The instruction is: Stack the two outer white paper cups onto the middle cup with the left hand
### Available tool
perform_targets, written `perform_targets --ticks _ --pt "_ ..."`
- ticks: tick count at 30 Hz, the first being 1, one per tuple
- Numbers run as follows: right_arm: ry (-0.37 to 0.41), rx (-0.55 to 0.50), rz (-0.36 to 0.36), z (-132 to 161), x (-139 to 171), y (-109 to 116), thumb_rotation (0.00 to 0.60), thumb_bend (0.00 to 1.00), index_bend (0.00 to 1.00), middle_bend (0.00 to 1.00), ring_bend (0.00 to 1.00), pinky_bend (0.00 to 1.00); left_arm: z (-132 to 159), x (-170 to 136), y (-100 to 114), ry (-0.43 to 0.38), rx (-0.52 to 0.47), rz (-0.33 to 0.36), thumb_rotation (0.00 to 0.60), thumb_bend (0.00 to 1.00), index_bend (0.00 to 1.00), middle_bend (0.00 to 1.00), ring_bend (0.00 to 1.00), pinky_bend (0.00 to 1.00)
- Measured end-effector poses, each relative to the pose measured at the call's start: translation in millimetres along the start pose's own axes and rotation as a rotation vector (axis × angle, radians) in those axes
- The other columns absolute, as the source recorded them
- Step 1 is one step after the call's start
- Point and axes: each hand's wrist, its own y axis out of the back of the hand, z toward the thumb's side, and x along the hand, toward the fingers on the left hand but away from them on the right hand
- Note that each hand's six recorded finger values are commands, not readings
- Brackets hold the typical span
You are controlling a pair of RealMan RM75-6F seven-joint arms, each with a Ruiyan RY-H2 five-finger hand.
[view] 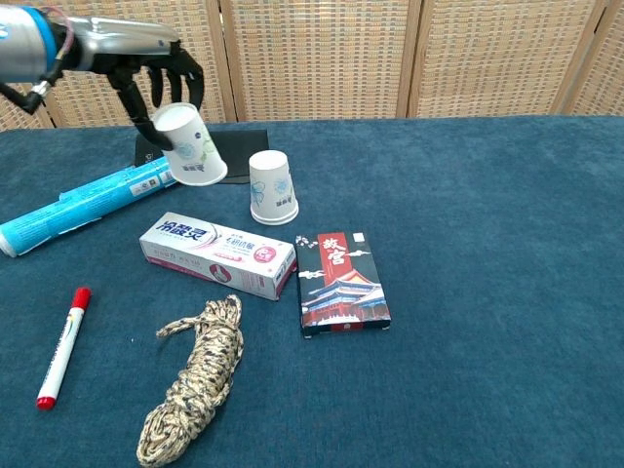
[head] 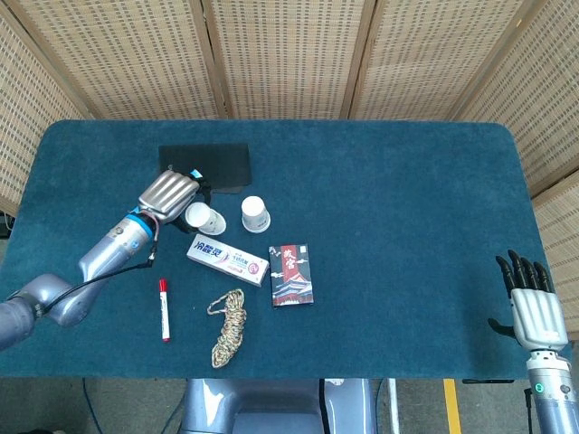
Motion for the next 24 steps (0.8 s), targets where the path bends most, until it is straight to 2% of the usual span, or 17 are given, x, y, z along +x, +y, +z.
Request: perform_targets --ticks 4,12,24 --pt "-0.008 -0.003 0.000 -2.3 -0.8 0.4 0.600 0.00 0.00 0.00 0.00 0.00 17.7 23.8 4.7 0.002 -0.023 0.012 0.600 0.06 0.51 0.40 0.38 0.40" --pt "-0.021 -0.005 0.003 -6.1 -3.3 0.2 0.600 0.00 0.00 0.00 0.00 0.00 39.5 44.3 18.7 -0.012 -0.046 0.036 0.600 0.06 0.51 0.40 0.38 0.40" --pt "-0.038 -0.004 0.004 -9.9 -5.3 -1.3 0.600 0.00 0.00 0.00 0.00 0.00 44.2 71.0 20.3 0.052 -0.050 -0.016 0.600 0.04 0.49 0.38 0.37 0.39"
